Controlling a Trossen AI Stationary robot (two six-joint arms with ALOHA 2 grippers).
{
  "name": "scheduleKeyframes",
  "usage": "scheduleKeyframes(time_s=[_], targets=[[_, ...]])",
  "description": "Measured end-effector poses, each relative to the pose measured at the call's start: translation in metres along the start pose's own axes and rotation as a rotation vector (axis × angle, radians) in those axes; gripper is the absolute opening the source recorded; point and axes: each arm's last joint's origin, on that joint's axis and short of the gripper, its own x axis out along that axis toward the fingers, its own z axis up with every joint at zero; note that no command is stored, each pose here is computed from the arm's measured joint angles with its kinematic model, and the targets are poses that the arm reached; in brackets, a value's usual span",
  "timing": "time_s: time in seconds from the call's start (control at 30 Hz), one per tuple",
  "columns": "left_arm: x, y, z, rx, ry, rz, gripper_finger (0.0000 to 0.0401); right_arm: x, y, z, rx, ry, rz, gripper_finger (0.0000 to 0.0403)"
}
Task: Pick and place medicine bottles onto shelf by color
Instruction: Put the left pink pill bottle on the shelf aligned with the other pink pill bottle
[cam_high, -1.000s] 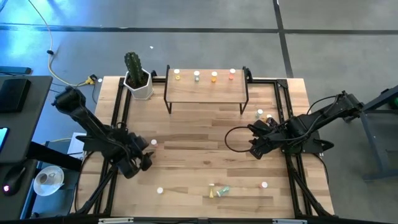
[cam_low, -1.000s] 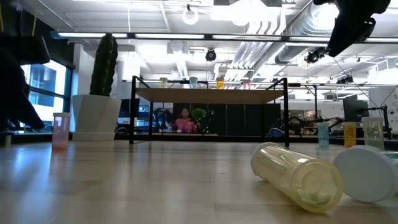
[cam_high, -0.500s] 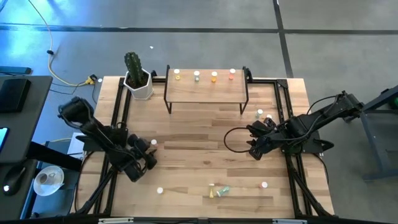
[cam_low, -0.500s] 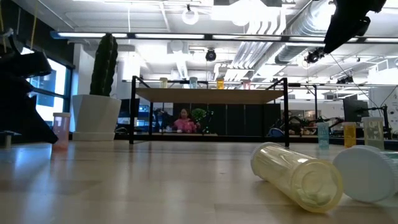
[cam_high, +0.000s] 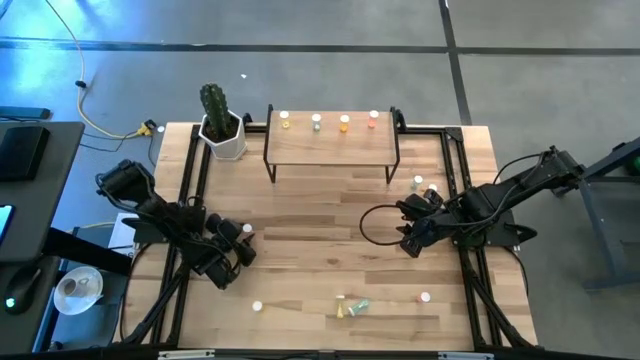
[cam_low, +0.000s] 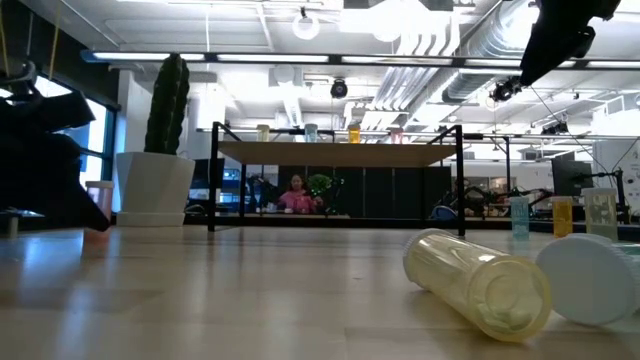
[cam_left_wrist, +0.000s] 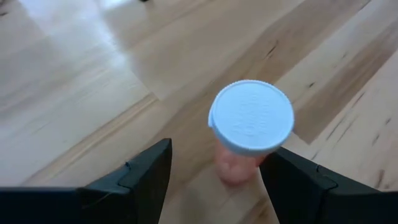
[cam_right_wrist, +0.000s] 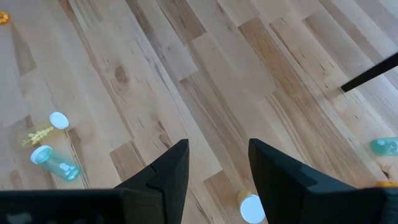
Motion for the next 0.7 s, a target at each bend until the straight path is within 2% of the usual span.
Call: scheduleKeyframes(time_s=[0.2, 0.57, 0.7], targets=[[0.003, 0.0003, 0.002, 0.013, 0.015, 0.018, 0.0216, 0.0, 0.0, 0.0, 0.0, 0.0, 0.0, 0.0158], [0.0035, 0.0001, 0.0025, 0.021, 0.01, 0.018, 0.013, 0.0, 0.0002, 0.0002, 0.001, -0.002, 0.002, 0.0158], [0.0034, -0.0006, 0.0024, 0.016, 0.009, 0.012, 0.0105, -0.0001, 0.0036, 0.003, 0.018, -0.03, 0.035, 0.0158]])
